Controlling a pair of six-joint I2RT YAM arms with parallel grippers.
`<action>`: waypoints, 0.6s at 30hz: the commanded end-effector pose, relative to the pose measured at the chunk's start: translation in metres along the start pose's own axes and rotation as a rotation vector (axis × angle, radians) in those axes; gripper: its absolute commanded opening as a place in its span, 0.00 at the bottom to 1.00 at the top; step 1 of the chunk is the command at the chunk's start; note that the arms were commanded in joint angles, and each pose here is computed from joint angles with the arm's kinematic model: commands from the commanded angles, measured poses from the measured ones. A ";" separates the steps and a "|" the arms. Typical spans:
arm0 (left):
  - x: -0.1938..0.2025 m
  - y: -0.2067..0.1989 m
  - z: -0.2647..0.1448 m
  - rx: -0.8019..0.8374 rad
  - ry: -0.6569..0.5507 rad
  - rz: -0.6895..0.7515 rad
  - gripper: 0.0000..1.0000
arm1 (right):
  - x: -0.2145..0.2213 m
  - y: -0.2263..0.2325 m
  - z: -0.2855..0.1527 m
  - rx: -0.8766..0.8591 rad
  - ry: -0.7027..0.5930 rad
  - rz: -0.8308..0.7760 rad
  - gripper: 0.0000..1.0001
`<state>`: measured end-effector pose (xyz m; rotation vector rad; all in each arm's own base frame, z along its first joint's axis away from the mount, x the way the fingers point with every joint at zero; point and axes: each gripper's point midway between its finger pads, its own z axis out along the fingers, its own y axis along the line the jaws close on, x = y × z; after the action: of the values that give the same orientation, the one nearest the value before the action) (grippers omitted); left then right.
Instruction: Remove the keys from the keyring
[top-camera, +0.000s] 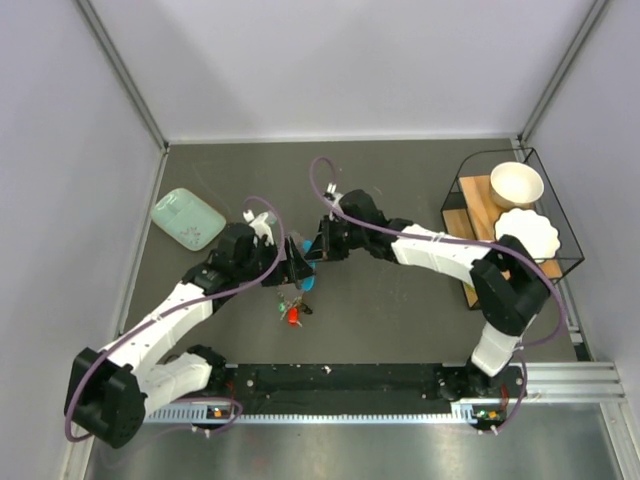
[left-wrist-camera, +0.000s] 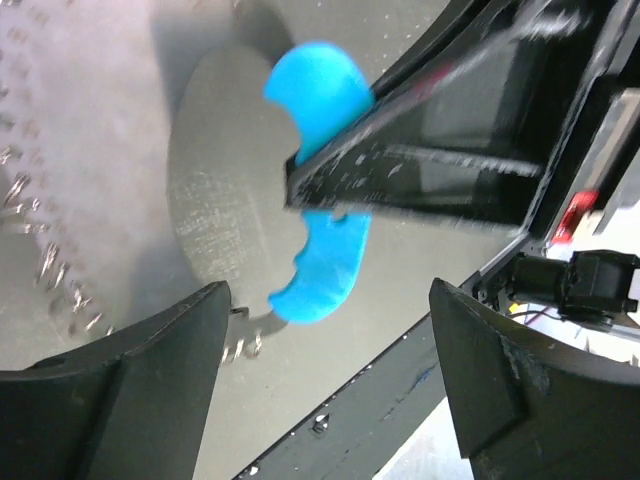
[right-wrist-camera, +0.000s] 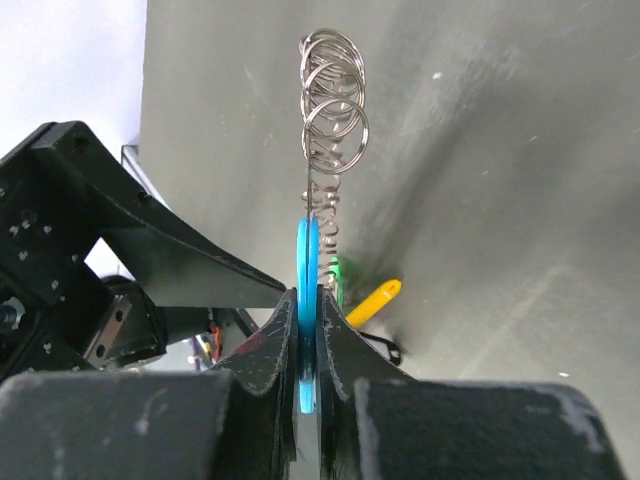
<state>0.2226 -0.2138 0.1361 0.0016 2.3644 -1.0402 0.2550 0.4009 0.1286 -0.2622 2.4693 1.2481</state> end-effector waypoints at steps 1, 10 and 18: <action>-0.035 -0.039 -0.025 0.079 -0.101 0.141 0.89 | -0.060 0.062 -0.068 -0.146 -0.219 -0.301 0.00; -0.078 -0.071 -0.080 0.047 -0.274 0.370 0.95 | -0.070 0.097 -0.154 -0.136 -0.406 -0.598 0.00; -0.074 -0.128 -0.117 0.288 -0.287 0.474 0.95 | -0.063 0.148 -0.220 -0.295 -0.552 -0.738 0.00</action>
<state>0.2191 -0.1972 0.2866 0.3308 1.9430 -0.9437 0.2321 0.3183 0.3455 -0.6447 1.6888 1.1104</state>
